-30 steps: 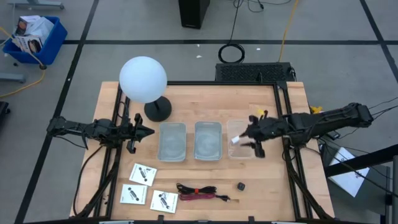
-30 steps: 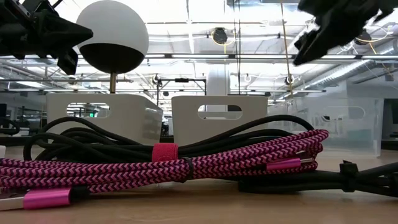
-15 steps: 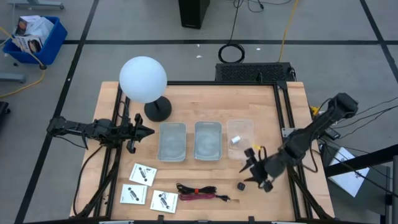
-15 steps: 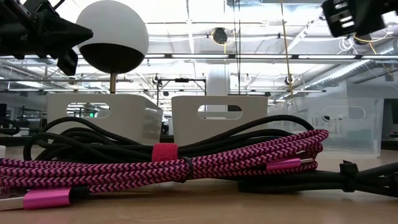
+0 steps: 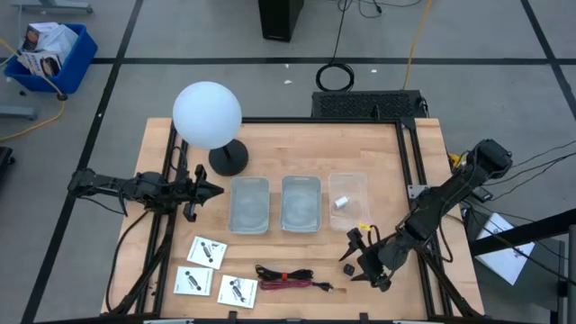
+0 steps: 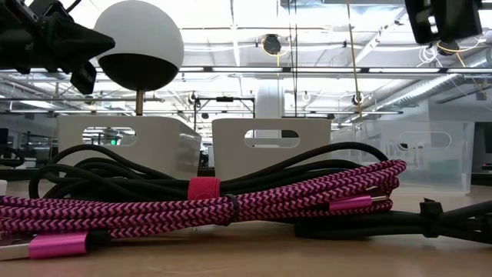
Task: Pick and place items into bin
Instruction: Put the black charger adapter into the transparent bin
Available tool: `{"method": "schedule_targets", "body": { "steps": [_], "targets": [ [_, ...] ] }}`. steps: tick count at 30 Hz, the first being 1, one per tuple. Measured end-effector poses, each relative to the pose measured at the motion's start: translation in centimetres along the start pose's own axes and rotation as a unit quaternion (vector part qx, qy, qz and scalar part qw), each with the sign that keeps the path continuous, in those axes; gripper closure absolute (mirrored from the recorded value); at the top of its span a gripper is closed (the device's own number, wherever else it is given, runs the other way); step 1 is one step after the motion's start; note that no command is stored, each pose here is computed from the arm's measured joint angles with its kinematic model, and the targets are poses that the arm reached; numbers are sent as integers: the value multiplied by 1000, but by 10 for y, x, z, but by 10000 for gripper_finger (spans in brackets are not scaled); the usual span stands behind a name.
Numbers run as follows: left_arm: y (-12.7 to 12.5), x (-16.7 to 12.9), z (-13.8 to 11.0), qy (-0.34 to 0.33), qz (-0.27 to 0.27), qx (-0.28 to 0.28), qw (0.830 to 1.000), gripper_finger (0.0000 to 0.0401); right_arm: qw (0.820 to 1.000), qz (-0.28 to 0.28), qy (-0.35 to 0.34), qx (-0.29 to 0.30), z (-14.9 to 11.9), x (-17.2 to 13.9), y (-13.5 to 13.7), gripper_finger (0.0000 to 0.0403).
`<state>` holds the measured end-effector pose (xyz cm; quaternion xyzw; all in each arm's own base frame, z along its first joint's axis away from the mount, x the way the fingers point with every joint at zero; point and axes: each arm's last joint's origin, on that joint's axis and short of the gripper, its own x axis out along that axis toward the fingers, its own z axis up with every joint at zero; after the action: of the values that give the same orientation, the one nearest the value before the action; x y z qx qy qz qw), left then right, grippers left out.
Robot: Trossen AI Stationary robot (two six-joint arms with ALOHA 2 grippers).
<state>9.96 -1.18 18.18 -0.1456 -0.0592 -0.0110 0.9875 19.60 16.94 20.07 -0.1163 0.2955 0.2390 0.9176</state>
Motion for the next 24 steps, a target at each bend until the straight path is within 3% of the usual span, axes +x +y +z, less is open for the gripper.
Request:
{"method": "schedule_targets", "body": {
  "steps": [24],
  "targets": [
    [0, 0, -1, 7, 2, -9, 1000, 380, 994, 15, 112, -15, -32, 38, 5, 116]
  ]
}}
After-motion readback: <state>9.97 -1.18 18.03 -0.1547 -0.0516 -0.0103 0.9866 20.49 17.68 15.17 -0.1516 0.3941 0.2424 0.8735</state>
